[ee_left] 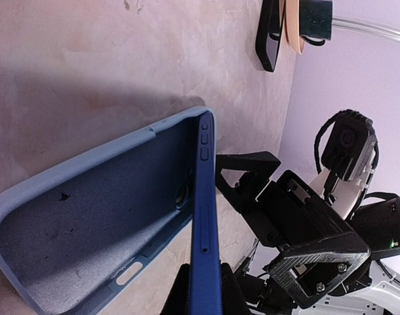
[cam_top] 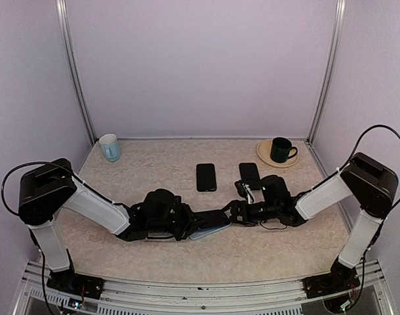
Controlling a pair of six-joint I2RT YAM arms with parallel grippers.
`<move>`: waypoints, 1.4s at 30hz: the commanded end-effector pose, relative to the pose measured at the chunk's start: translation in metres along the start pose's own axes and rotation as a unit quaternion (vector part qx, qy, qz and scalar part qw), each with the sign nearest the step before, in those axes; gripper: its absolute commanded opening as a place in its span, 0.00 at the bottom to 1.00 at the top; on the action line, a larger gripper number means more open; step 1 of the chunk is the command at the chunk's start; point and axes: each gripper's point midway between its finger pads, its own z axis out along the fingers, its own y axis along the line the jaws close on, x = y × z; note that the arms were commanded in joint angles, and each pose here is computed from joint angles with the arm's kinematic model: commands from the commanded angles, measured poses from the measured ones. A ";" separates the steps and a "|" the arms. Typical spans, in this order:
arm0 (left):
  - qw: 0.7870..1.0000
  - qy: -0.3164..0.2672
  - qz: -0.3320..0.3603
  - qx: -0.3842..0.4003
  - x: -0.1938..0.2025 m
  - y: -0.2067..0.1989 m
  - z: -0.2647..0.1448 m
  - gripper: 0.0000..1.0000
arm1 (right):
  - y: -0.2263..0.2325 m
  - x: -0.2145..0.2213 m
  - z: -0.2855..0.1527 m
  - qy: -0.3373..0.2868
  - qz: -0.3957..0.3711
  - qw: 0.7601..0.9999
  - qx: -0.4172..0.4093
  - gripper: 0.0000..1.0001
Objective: Put the phone into the phone case
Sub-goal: Move the phone case to the center of the board, then install the phone on the phone case.
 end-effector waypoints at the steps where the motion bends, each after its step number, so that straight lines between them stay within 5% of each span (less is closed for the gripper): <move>1: 0.998 0.033 0.001 -0.053 0.013 0.046 -0.002 0.00 | 0.030 0.028 -0.001 0.049 -0.010 0.997 -0.051 1.00; 25: 0.990 0.098 0.101 0.032 0.030 0.024 -0.009 0.00 | 0.001 0.008 -0.029 0.020 0.005 1.000 -0.020 1.00; 42: 0.987 0.119 0.106 0.031 0.031 0.024 -0.008 0.00 | -0.004 0.005 -0.010 0.037 0.011 0.999 -0.014 1.00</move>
